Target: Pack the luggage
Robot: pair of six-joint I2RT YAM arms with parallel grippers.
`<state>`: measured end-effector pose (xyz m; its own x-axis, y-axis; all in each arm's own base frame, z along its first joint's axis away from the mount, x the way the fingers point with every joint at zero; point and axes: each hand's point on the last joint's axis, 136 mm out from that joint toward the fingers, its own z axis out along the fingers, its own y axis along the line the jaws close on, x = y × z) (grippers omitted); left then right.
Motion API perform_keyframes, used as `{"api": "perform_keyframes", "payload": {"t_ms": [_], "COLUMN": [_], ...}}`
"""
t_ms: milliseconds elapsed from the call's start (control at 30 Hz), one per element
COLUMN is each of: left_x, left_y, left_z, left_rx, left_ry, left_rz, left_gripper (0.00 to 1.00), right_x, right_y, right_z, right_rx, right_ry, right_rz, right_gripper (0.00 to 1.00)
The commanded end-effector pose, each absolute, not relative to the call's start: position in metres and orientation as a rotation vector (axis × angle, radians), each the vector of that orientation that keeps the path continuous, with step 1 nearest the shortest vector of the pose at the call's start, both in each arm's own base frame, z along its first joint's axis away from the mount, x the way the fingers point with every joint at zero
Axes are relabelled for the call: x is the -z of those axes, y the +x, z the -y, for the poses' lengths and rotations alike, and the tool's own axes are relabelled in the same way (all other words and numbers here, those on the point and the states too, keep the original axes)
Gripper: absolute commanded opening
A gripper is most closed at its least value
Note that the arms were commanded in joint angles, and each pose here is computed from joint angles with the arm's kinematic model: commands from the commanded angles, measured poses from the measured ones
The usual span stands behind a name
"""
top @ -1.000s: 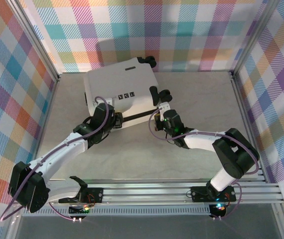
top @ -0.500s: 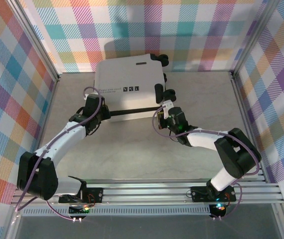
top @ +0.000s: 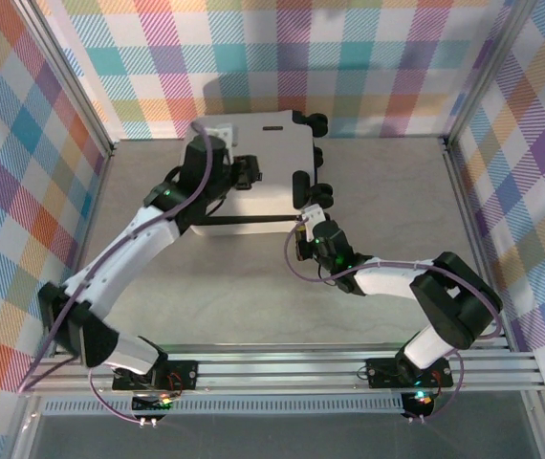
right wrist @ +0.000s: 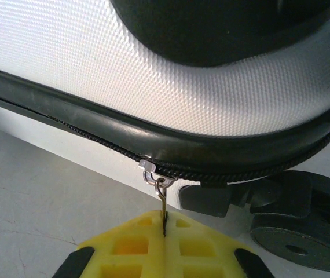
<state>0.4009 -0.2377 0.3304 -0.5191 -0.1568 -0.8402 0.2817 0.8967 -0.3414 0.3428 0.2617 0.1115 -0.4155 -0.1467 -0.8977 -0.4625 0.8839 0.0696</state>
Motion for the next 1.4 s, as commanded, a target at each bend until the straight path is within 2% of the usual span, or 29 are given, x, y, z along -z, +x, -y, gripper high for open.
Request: {"api": "perform_keyframes", "payload": {"t_ms": [0,100,300,533,800,867,1067,1367], "left_x": [-0.313,-0.309,-0.287,-0.253,-0.228,-0.221,-0.187,-0.169], "left_y": [0.401,0.402,0.400,0.399,0.372,0.374,0.391,0.390], "left_z": [0.295,0.348,0.406,0.422,0.447,0.448,0.418,0.387], "left_rx": [0.630,0.697,0.677,0.575,0.721,0.715,0.449,0.373], "left_ry": [0.302,0.473,0.686,0.790,0.911,0.890,0.777,0.682], "left_rz": [-2.117,-2.147,-2.211,-2.309,-2.364,-2.385,-2.505,-2.559], "left_gripper": [0.40,0.41,0.43,0.44,0.44,0.45,0.43,0.41], "right_x": [-0.109,-0.109,-0.110,-0.111,-0.108,-0.106,-0.101,-0.104], "right_y": [0.330,0.326,0.320,0.314,0.313,0.314,0.325,0.344], "right_z": [-0.264,-0.267,-0.262,-0.256,-0.256,-0.254,-0.221,-0.174], "right_rx": [-0.396,-0.392,-0.395,-0.389,-0.389,-0.373,-0.308,-0.200], "right_ry": [-0.479,-0.497,-0.495,-0.508,-0.515,-0.501,-0.364,-0.218], "right_rz": [-1.994,-1.985,-1.972,-1.968,-1.970,-1.979,-2.041,-2.099], "right_gripper": [0.00,0.00,0.00,0.00,0.00,0.00,0.00,0.00]}}
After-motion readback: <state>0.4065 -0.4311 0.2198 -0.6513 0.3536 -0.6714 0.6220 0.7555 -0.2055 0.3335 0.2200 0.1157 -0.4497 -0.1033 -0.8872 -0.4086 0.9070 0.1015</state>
